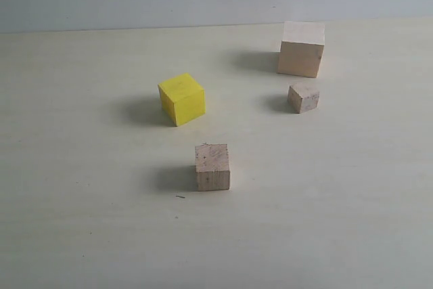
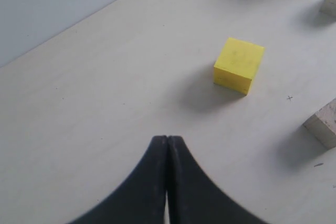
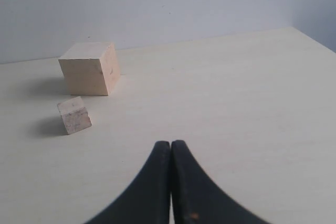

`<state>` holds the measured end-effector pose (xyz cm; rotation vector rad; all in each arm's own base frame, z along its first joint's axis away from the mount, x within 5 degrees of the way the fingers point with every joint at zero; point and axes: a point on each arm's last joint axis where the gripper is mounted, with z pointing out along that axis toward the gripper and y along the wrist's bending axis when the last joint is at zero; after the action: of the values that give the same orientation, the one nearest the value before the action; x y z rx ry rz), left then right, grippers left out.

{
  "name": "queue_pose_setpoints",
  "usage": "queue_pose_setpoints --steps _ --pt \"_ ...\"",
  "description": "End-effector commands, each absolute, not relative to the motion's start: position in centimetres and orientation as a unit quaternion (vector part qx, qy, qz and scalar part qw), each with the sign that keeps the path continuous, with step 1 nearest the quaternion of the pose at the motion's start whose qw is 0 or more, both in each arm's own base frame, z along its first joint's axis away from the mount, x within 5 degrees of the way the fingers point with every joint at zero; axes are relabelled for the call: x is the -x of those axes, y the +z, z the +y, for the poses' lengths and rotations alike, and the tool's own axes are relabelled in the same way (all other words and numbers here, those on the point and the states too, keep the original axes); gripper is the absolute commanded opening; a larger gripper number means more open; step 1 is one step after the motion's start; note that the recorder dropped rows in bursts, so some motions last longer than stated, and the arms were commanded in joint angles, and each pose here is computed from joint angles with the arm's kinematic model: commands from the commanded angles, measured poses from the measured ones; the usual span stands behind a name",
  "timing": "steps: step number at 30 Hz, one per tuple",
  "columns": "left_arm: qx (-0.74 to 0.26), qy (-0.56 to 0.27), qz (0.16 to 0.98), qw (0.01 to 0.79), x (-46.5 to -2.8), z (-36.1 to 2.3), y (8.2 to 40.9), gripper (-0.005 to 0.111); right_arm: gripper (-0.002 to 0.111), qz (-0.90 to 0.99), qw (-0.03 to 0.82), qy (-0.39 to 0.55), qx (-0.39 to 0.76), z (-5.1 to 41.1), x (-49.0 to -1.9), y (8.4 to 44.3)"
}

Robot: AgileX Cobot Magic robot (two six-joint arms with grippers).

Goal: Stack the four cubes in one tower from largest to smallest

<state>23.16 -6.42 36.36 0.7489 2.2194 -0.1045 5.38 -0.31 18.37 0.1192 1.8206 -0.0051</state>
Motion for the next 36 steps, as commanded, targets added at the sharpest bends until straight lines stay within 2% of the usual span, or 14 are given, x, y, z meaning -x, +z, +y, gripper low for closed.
queue_pose_setpoints --steps 1,9,24,36 --pt "-0.28 -0.068 0.877 0.386 -23.8 -6.9 36.1 0.0 0.0 0.787 0.615 -0.007 -0.051 -0.3 -5.4 18.3" --pt "-0.24 -0.159 0.889 0.357 -25.5 -8.5 34.4 0.0 0.0 0.787 0.615 -0.008 -0.05 -0.4 -5.4 18.3" --pt "-0.228 -0.221 0.898 0.306 -28.1 -10.1 31.1 0.0 0.0 0.787 0.615 -0.007 -0.051 -0.3 -5.4 18.3" --pt "-0.306 -0.224 0.867 0.323 -27.9 -15.6 30.2 0.0 0.0 0.787 0.615 -0.008 -0.05 -0.4 -5.4 18.3"
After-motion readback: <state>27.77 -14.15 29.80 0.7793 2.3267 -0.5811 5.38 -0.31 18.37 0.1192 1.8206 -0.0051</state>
